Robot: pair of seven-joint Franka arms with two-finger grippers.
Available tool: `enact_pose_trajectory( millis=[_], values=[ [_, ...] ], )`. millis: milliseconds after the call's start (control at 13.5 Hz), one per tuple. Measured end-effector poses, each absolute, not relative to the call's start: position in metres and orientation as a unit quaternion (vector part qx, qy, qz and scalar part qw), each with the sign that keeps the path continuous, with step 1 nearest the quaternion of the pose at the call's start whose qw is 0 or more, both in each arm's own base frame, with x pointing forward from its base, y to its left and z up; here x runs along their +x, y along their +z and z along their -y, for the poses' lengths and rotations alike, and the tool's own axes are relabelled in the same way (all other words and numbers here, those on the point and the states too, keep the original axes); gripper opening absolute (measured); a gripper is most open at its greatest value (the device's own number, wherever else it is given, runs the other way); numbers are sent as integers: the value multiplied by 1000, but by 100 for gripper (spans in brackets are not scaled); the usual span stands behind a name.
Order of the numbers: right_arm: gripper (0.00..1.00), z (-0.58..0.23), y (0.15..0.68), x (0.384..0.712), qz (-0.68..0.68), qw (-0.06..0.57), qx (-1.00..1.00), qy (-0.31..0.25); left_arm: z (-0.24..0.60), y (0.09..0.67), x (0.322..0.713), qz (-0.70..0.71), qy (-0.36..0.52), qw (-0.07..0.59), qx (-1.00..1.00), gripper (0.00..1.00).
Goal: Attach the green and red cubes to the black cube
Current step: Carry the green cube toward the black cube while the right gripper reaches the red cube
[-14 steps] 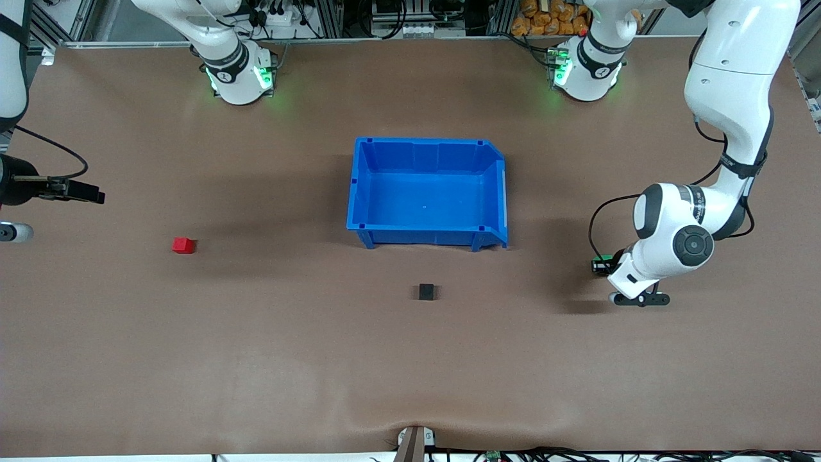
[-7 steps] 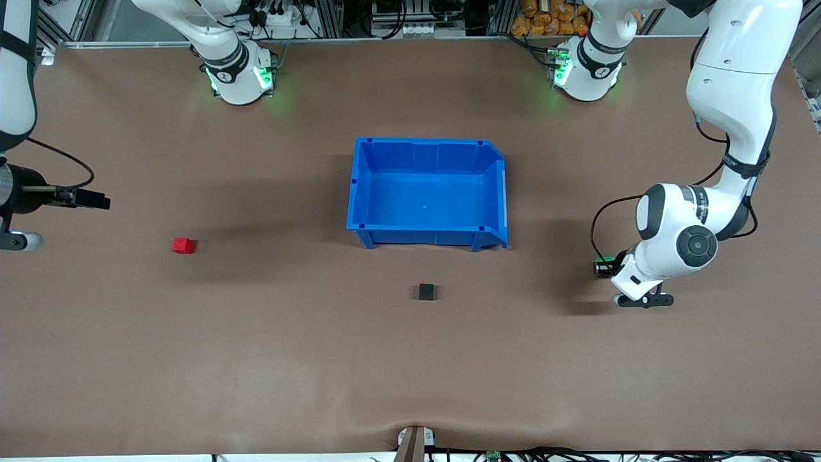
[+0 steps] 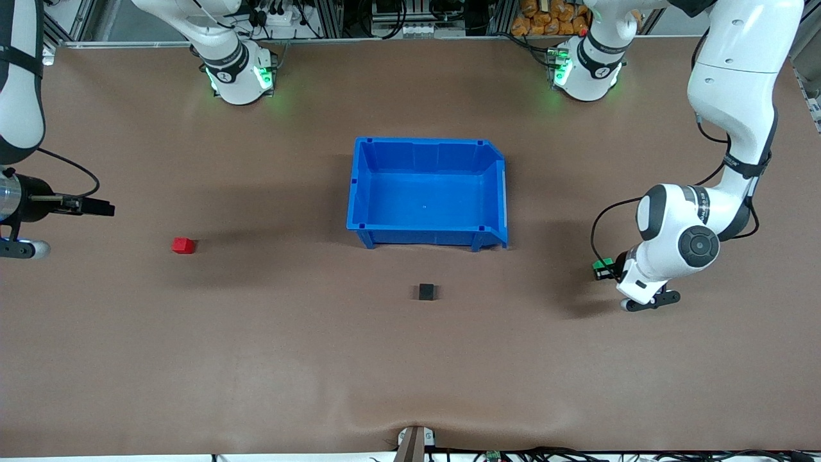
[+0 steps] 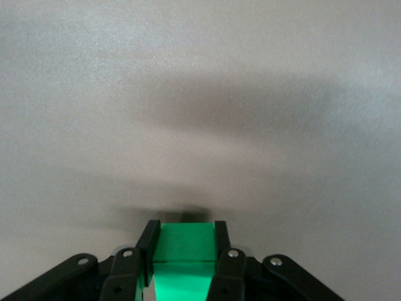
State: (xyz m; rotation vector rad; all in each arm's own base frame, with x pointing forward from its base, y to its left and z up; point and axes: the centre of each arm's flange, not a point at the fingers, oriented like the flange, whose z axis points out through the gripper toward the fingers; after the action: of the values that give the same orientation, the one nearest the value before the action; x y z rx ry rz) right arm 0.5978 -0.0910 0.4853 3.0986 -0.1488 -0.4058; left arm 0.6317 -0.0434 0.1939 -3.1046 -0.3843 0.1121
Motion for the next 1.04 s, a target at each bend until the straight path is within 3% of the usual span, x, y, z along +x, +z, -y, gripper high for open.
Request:
enact_pose_trajectory(
  millis=[667, 1037],
  values=[
    [100, 91, 446, 601, 46, 8, 991, -122, 138, 233, 649, 356, 2, -25, -934, 39],
    [100, 85, 420, 601, 51, 9, 991, -122, 151, 244, 659, 460, -4, -37, -887, 39]
  ],
)
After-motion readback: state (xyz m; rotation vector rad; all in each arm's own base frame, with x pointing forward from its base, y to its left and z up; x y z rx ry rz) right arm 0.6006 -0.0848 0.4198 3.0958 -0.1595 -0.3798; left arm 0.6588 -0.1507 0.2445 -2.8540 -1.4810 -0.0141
